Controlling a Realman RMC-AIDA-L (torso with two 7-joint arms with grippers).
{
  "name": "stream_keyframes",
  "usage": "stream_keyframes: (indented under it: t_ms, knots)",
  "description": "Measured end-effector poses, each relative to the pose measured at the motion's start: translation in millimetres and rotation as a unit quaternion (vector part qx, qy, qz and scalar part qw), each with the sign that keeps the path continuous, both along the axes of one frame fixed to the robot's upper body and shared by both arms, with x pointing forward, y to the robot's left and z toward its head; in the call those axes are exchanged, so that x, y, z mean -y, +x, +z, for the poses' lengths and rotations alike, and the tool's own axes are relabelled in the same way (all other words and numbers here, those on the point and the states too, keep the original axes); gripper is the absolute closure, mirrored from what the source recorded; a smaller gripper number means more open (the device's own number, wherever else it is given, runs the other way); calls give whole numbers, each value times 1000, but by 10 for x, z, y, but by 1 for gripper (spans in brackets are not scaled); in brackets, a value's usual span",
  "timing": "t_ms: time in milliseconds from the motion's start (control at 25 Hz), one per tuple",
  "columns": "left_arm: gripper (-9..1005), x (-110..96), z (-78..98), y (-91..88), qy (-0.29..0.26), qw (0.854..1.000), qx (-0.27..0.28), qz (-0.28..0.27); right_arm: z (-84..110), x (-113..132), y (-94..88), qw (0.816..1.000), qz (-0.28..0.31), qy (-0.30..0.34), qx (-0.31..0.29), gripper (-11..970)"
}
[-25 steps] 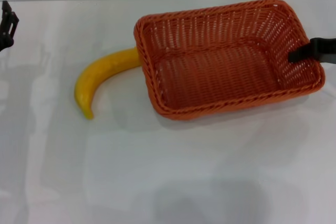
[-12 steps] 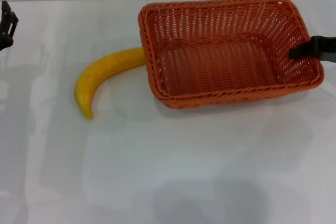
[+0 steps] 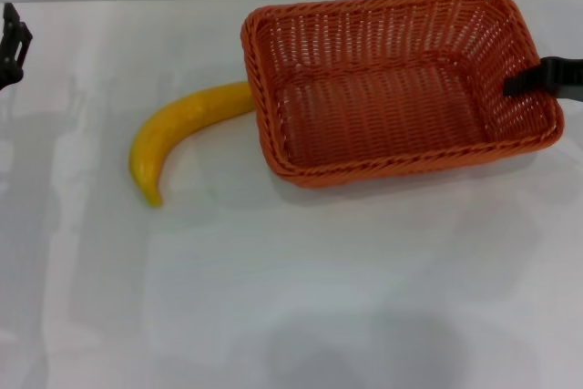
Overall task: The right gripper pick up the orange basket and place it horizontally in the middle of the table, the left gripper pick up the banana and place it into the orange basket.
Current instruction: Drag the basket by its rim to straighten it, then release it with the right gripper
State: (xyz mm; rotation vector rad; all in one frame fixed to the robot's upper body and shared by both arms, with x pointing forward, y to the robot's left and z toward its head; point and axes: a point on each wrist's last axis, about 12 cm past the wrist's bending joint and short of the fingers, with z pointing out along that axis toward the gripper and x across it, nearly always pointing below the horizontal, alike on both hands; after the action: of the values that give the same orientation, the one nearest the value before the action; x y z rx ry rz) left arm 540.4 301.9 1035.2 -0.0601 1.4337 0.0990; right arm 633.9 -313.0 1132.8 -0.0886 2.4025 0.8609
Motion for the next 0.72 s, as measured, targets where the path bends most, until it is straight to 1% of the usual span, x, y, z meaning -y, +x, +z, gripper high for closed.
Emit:
stream_keyframes:
  t_ms: [440,720]
  knots:
    - [146,-11,12,22,4,1000,0,-1,5,0,2,1000,2,-4,3,835]
    - [146,-18,16,28,7,1000,0,-1,33,-28,21,1000,6,-8,18,752]
